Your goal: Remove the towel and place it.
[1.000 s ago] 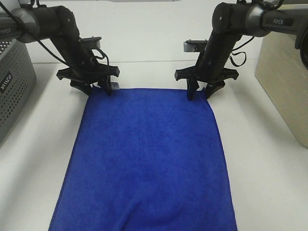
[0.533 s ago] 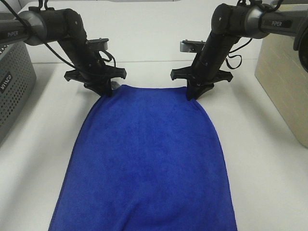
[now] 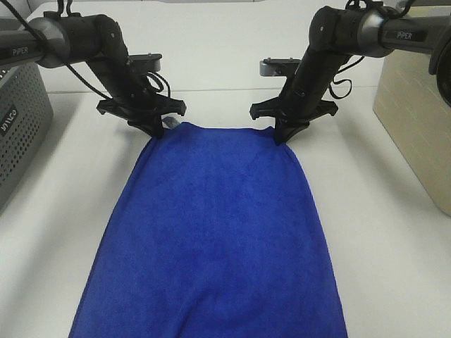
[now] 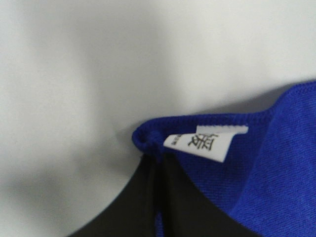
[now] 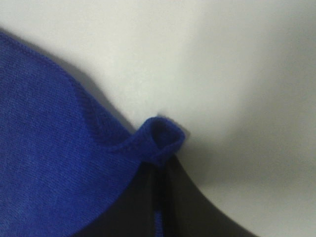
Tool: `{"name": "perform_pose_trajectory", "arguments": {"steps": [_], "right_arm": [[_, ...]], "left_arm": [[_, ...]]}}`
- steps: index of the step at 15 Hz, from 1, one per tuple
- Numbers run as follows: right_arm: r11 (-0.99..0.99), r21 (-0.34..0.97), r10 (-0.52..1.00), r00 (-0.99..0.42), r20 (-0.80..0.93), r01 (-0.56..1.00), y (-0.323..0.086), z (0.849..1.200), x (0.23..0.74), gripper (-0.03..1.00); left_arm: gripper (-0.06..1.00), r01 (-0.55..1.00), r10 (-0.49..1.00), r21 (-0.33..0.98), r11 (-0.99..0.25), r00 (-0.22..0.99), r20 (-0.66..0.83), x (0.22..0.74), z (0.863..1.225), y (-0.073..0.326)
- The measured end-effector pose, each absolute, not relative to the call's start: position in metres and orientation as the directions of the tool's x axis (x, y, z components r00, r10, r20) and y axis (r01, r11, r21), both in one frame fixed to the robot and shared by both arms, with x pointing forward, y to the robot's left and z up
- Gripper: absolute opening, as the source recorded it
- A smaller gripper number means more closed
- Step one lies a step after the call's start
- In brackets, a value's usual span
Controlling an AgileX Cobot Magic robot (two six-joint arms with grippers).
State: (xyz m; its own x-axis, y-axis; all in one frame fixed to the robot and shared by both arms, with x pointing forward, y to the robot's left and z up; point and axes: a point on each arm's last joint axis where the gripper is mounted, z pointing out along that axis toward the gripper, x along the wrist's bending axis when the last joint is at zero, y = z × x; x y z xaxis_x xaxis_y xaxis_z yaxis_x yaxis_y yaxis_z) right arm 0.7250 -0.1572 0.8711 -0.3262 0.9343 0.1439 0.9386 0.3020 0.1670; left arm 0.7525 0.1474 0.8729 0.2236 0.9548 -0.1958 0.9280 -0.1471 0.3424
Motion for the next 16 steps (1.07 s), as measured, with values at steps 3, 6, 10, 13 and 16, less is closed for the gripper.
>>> {"name": "perform_pose_trajectory", "arguments": {"steps": [3,6,10,13,16], "right_arm": [[0.341,0.264,0.930,-0.365,0.047,0.902,-0.161,0.871,0.736,0.03],[0.370,0.322,0.923,-0.384,-0.021,0.872,-0.164,0.870,0.743,0.03],[0.355,0.466,0.925,-0.376,-0.051,0.811,-0.162,0.873,0.756,0.03],[0.330,0.570,0.931,-0.360,-0.063,0.753,-0.159,0.879,0.765,0.03],[0.310,0.649,0.934,-0.349,-0.073,0.695,-0.158,0.885,0.772,0.03]], "left_arm": [[0.00,0.898,0.958,0.413,-0.153,0.237,-0.160,0.759,0.875,0.149],[0.00,0.863,0.959,0.478,-0.161,0.251,-0.131,0.765,0.877,0.150],[0.00,0.785,0.960,0.599,-0.158,0.263,-0.091,0.777,0.884,0.150],[0.00,0.697,0.957,0.697,-0.169,0.286,-0.053,0.785,0.891,0.149],[0.00,0.643,0.958,0.749,-0.158,0.285,-0.043,0.790,0.895,0.149]]}}
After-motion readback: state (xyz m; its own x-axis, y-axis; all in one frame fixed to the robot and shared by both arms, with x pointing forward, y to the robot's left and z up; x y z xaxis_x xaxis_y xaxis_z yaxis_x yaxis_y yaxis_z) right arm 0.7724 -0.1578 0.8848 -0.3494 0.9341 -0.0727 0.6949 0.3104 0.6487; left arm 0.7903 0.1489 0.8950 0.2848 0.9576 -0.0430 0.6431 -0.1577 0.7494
